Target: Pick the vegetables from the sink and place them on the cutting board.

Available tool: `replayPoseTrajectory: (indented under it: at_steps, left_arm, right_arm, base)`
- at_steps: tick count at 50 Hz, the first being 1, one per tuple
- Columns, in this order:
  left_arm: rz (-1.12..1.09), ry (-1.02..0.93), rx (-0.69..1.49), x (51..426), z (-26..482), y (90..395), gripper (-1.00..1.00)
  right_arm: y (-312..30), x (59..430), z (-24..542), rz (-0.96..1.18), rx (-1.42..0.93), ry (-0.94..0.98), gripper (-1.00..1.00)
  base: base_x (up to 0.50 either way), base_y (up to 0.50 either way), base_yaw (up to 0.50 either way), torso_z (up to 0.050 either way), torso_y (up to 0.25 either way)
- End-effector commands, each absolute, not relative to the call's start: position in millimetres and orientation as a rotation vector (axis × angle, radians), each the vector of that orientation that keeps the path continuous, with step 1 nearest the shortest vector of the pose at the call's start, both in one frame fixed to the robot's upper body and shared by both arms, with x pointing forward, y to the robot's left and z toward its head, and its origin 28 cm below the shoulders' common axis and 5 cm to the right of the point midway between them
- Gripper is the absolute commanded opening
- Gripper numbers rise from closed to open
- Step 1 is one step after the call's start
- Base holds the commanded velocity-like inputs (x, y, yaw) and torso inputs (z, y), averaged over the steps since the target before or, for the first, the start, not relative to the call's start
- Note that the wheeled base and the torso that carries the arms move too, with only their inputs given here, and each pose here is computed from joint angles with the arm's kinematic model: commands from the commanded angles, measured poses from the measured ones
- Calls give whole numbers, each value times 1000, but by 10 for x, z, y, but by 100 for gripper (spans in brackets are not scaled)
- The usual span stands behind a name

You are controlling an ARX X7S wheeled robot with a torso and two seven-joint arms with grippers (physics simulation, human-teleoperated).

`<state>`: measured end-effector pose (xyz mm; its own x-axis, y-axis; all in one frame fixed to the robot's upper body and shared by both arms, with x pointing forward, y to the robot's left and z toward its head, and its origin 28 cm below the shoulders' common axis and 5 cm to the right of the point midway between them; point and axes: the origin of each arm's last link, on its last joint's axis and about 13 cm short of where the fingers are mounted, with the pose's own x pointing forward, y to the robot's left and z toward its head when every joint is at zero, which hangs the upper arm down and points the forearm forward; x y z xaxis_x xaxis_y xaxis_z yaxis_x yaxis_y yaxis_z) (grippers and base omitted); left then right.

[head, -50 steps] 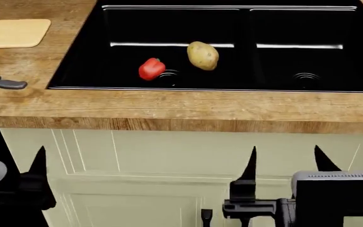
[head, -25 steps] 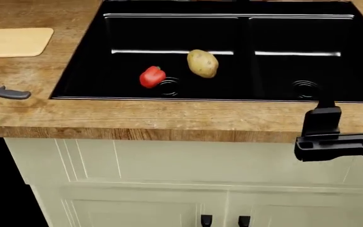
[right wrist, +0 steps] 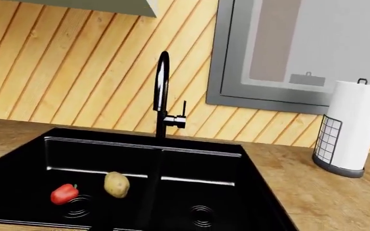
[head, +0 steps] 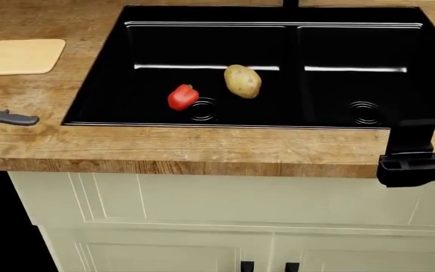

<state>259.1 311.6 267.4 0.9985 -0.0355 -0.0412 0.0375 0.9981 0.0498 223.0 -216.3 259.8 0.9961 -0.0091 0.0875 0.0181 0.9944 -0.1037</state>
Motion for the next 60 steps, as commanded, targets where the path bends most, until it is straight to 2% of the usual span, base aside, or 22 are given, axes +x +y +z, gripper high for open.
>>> replayPoseTrajectory:
  at_steps: [1,8,60]
  left_arm:
    - [-50,79,47,2613,2661,3126,100]
    - [-35,108,18,2685,2601,3115,100]
    - [5,176,11,2695,2392,3180,100]
  right_arm:
    - [-2194,2249,2579,-13,-75,-53,100]
    - [-2228,2263,2499,-29,-89,-31,100]
    - [-2179,2347,2369,4,-91,42,100]
  base:
    - [0,0,0,0,0]
    - [99,0,0,0,0]
    - [500,-34,0,0,1]
